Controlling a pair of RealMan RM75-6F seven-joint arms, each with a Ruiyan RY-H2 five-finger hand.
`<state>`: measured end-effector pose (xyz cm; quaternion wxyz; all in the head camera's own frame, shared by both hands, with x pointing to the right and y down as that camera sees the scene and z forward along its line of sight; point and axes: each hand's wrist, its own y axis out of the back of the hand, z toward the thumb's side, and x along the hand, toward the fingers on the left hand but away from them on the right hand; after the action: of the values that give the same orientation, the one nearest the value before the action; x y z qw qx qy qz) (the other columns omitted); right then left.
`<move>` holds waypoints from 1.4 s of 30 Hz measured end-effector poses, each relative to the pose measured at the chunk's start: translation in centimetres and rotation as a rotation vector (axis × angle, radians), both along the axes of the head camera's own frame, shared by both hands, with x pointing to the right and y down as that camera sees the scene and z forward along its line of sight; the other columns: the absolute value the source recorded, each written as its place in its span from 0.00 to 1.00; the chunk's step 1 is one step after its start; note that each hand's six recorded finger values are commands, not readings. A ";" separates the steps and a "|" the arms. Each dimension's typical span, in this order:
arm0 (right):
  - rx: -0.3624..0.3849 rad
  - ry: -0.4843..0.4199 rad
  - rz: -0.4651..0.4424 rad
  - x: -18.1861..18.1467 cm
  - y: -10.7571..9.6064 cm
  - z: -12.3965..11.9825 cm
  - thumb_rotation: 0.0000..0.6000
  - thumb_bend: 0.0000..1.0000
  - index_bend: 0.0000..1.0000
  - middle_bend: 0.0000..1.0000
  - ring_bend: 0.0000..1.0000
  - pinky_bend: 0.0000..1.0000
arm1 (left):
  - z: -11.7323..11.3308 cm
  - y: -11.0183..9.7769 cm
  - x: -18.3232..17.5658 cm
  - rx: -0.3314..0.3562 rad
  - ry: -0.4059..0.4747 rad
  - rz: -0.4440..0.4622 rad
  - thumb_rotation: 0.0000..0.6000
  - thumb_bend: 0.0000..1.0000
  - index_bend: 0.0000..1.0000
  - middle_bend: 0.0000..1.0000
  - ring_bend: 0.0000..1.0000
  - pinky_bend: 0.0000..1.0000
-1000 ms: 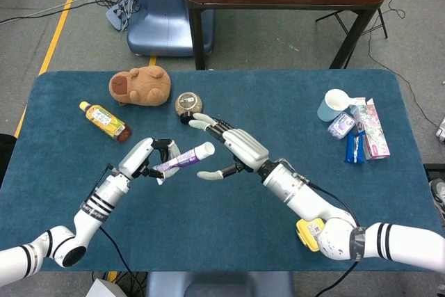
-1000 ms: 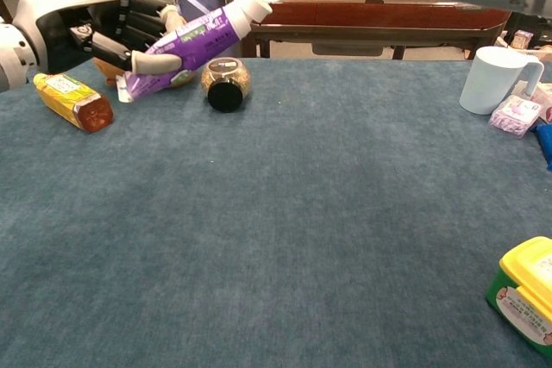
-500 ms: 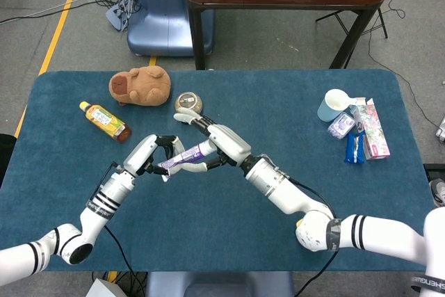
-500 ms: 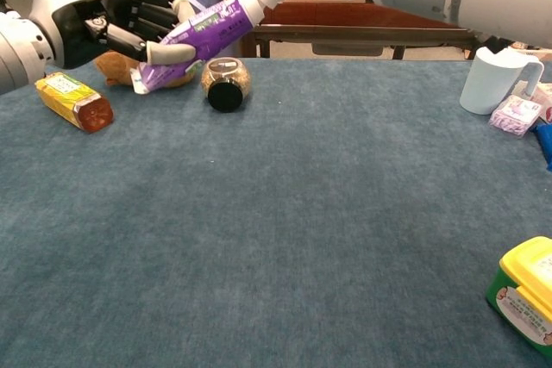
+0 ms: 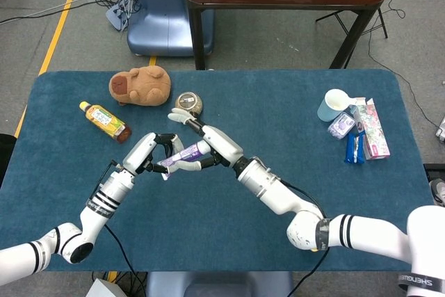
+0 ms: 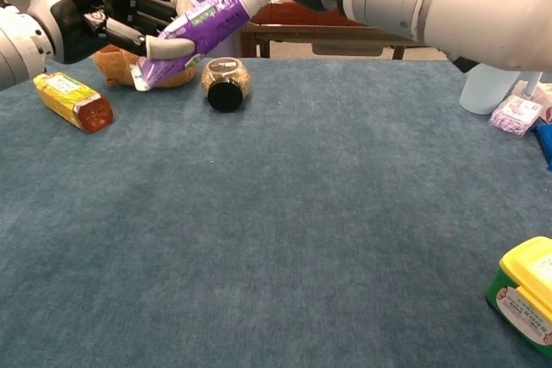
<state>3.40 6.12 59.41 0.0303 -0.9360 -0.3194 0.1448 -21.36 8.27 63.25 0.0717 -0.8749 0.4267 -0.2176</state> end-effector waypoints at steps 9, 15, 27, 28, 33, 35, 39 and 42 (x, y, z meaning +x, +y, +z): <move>-0.008 -0.021 -0.017 -0.6 0.5 0.0 0.58 0.00 0.00 0.00 0.00 0.00 | -0.1 -0.3 0.1 0.004 0.002 -0.002 1.00 0.51 0.64 0.81 0.66 0.56; -0.001 -0.015 -0.031 -1.0 0.8 0.1 0.58 0.00 0.00 0.00 0.00 0.00 | -0.1 -0.3 0.2 0.003 0.002 0.000 1.00 0.51 0.64 0.81 0.66 0.56; 0.061 -0.011 -0.002 1.2 0.0 -1.4 0.58 0.00 0.00 0.00 0.00 0.00 | 0.0 -0.3 -0.8 0.005 -0.029 0.007 1.00 0.51 0.64 0.81 0.65 0.56; 0.069 -0.008 0.002 1.5 -0.2 -1.6 0.58 0.00 0.00 0.00 0.00 0.00 | 0.0 -0.2 -1.0 0.005 -0.033 0.009 1.00 0.51 0.64 0.81 0.65 0.56; 0.109 0.022 0.019 3.6 -0.9 -2.4 0.58 0.00 0.00 0.00 0.00 0.00 | 0.2 0.1 -1.7 0.005 -0.059 0.017 1.00 0.51 0.64 0.81 0.65 0.56; 0.122 0.034 0.026 4.3 -1.1 -2.7 0.58 0.00 0.00 0.00 0.00 0.00 | 0.2 0.2 -1.9 0.006 -0.070 0.021 1.00 0.51 0.64 0.80 0.65 0.56; 0.145 0.056 0.037 5.5 -1.4 -3.0 0.58 0.00 0.00 0.00 0.00 0.00 | 0.3 0.4 -2.1 0.009 -0.095 0.037 1.00 0.51 0.64 0.80 0.64 0.55; 0.159 0.075 0.044 6.4 -1.5 -3.2 0.58 0.00 0.00 0.00 0.00 0.00 | 0.6 0.6 -2.2 0.010 -0.123 0.059 1.00 0.51 0.64 0.80 0.63 0.55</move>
<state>9.82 4.57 56.25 0.1134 -0.9172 -0.3492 0.1544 -23.58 8.86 63.83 0.1087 -0.8716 0.3966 -0.2667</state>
